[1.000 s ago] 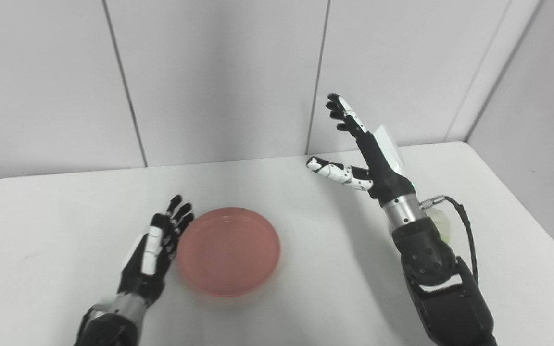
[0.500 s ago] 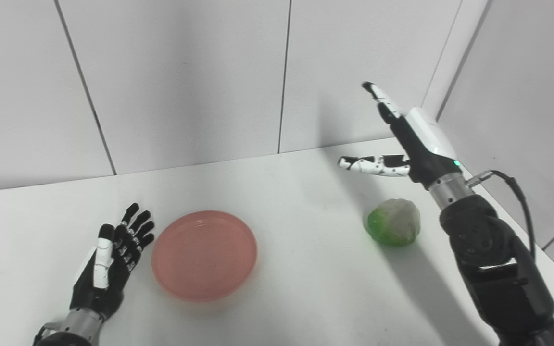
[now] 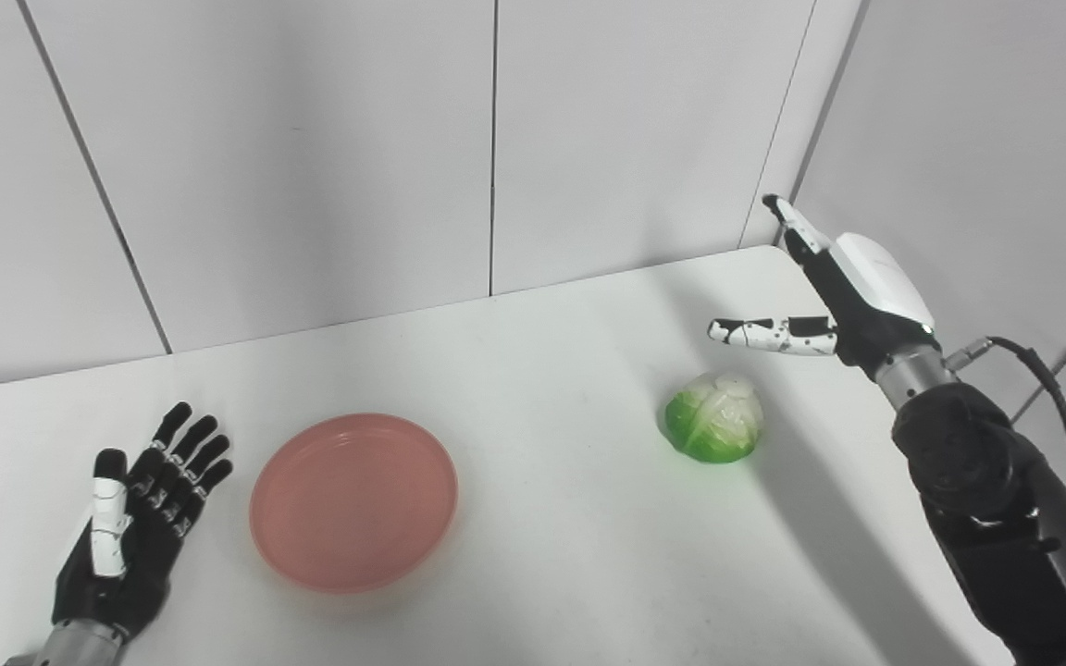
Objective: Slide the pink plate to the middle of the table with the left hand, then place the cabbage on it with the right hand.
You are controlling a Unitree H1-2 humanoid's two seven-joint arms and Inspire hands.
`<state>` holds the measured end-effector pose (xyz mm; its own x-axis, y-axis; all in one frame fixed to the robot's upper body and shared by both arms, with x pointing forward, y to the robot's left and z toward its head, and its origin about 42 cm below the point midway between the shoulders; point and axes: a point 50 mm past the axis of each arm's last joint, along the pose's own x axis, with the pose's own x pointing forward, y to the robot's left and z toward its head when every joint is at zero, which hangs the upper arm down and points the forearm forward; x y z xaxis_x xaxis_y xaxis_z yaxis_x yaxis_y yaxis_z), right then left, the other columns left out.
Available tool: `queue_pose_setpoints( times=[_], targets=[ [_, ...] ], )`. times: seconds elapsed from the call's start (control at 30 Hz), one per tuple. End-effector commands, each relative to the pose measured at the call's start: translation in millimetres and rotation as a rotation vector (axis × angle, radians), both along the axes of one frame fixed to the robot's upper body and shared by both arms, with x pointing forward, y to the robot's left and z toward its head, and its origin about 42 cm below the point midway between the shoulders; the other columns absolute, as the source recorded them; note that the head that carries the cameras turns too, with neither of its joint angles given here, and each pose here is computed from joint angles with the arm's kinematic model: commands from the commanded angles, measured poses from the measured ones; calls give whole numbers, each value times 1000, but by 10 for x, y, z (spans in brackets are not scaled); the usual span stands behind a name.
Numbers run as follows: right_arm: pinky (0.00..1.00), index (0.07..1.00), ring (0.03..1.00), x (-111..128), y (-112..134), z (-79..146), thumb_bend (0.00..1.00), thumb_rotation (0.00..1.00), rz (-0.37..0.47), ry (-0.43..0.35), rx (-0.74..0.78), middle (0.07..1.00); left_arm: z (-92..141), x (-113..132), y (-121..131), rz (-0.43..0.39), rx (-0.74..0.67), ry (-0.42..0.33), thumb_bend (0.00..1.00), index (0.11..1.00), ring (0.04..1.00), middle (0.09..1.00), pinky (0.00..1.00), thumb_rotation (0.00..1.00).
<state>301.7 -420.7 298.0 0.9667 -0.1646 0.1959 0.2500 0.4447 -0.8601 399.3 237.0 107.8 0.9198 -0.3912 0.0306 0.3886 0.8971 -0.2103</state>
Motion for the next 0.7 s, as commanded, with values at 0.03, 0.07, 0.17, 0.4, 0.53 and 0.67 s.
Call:
queue_pose_setpoints(
  times=[0.03, 0.07, 0.17, 0.4, 0.53, 0.67],
  targets=[
    [847, 1000, 940, -25, -124, 144, 1000, 616, -21, -29, -13, 976, -310, -159, 138, 15, 19, 162, 903, 952, 945, 953, 949, 945],
    [851, 1000, 943, -29, -143, 134, 1000, 604, -20, -20, -4, 980, -307, -161, 139, 15, 18, 161, 900, 951, 944, 952, 949, 943],
    [865, 1000, 958, -43, -197, 88, 1000, 559, 3, 9, 33, 993, -301, -166, 147, 16, 19, 159, 894, 949, 944, 953, 949, 941],
    [874, 995, 974, -19, -244, -51, 1000, 604, 4, 109, 92, 994, -323, -161, 187, 21, 35, 163, 886, 951, 946, 955, 951, 950],
    [882, 991, 969, 10, -186, -146, 1000, 586, 20, 143, 95, 985, -345, -159, 205, 14, 45, 165, 885, 950, 946, 954, 942, 944],
    [887, 992, 970, 29, -148, -226, 1000, 602, 32, 188, 82, 989, -367, -157, 213, 8, 54, 174, 887, 955, 950, 960, 951, 943]
  ],
)
